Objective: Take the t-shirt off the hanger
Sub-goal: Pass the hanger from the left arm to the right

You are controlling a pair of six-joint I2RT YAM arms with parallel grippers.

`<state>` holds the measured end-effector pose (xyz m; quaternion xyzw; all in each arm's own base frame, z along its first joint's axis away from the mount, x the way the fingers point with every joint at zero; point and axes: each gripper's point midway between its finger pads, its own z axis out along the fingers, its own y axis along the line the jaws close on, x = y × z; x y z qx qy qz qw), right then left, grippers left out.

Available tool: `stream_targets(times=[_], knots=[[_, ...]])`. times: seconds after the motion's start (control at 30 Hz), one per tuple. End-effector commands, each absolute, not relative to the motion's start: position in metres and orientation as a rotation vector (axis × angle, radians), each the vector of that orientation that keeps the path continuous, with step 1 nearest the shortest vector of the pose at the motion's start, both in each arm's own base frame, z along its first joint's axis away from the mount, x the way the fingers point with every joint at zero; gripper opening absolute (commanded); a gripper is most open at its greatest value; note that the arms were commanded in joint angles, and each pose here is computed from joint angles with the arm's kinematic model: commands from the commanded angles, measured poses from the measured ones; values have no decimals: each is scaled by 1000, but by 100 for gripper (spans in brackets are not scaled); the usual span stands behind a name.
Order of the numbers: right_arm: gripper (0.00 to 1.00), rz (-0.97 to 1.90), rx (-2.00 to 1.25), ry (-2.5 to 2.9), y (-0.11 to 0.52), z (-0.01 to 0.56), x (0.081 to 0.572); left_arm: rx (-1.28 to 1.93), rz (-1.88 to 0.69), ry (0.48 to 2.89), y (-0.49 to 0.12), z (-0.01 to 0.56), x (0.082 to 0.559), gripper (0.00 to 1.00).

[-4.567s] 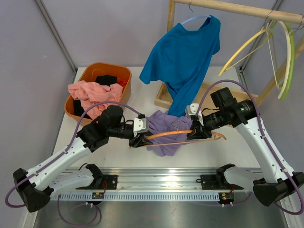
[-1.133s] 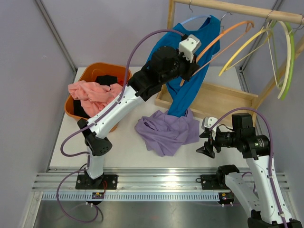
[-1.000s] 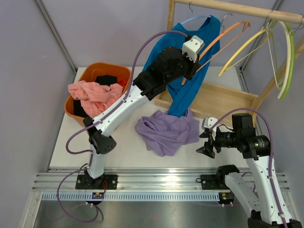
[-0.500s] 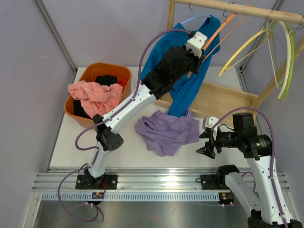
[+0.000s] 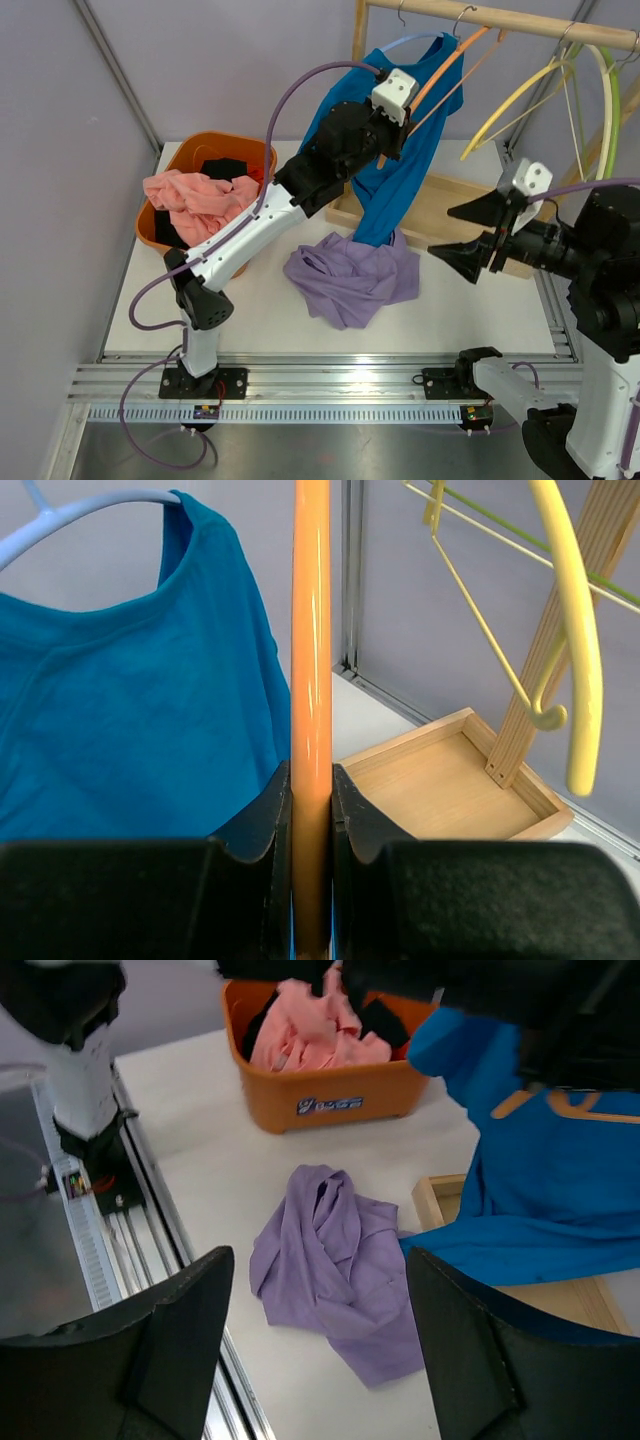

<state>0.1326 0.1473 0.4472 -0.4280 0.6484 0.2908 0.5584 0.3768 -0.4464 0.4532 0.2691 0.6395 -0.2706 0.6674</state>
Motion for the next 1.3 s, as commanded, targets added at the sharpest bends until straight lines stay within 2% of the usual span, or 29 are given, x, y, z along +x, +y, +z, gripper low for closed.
stream_targets(times=[0.0, 0.17, 0.3, 0.5, 0.6, 0.63, 0.67, 0.77, 0.97, 1.27], knots=[[78, 734, -609, 1590, 143, 500, 186, 475, -663, 1266, -413, 530, 361, 0], [73, 886, -272, 1588, 144, 546, 228, 451, -694, 1274, -402, 525, 351, 0], [72, 956, 40, 1651, 138, 555, 279, 438, -721, 1261, -396, 529, 344, 0], [68, 1006, 117, 1711, 147, 546, 329, 426, -760, 1259, -398, 533, 340, 0], [60, 1064, 115, 1627, 152, 557, 339, 416, -786, 1266, -400, 531, 340, 0], [50, 1086, 106, 1580, 153, 563, 338, 410, -796, 1269, -401, 531, 339, 0], [46, 1109, 92, 1507, 154, 569, 338, 409, -804, 1269, -401, 532, 338, 0], [43, 1111, 123, 1542, 155, 568, 346, 405, -821, 1275, -401, 531, 336, 0], [50, 1151, 133, 1536, 159, 564, 352, 391, -848, 1256, -400, 537, 333, 0], [48, 1175, 201, 1599, 161, 540, 369, 374, -878, 1253, -400, 541, 329, 0]])
